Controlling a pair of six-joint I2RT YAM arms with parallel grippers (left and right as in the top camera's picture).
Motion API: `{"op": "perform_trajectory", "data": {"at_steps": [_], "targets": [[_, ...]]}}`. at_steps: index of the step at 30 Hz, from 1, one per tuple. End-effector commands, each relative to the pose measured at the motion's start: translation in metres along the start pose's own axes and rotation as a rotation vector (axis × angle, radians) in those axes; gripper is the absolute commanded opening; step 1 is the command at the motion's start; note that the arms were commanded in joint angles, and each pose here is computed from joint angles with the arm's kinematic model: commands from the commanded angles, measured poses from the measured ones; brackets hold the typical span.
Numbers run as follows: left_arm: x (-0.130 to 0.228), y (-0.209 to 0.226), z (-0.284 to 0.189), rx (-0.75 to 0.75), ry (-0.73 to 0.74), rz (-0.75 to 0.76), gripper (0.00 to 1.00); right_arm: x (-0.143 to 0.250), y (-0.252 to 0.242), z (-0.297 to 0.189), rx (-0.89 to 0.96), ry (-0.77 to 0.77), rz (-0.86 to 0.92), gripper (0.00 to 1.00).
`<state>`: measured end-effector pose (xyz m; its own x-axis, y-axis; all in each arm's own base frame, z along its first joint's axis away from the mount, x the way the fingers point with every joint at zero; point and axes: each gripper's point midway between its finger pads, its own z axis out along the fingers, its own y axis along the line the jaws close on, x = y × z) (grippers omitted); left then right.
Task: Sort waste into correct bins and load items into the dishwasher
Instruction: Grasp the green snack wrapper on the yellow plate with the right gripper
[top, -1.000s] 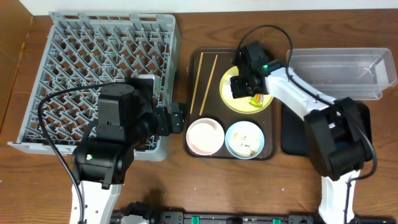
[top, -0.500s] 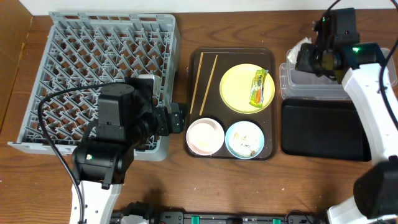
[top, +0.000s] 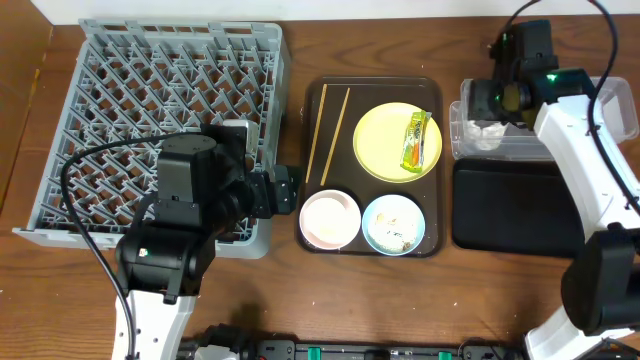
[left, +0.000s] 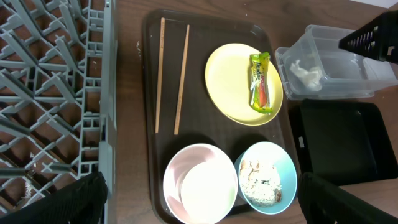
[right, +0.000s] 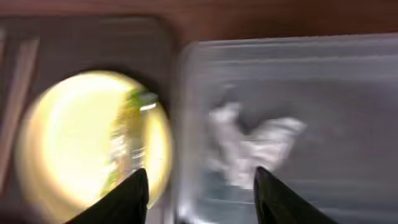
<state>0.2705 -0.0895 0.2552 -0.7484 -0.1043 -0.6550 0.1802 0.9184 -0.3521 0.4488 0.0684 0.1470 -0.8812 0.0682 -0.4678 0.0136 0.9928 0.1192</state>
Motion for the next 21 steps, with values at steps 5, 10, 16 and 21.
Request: {"op": "perform_trajectory", "data": {"at_steps": [5, 10, 16, 21], "targets": [[-0.005, -0.006, -0.004, 0.022, -0.012, 0.006, 0.98, 0.042, 0.094, 0.015, -0.127, 0.076, -0.234, 0.51], [-0.005, -0.006, -0.004, 0.022, -0.012, 0.006, 0.98, 0.057, 0.099, 0.062, 0.027, 0.085, -0.189, 0.50], [-0.005, -0.006, -0.004, 0.022, -0.012, 0.006, 0.98, 0.068, 0.089, 0.106, 0.107, 0.105, -0.139, 0.59], [-0.005, -0.006, -0.004, 0.022, -0.012, 0.006, 0.98, 0.085, 0.084, 0.128, 0.124, 0.159, -0.131, 0.40]]}}
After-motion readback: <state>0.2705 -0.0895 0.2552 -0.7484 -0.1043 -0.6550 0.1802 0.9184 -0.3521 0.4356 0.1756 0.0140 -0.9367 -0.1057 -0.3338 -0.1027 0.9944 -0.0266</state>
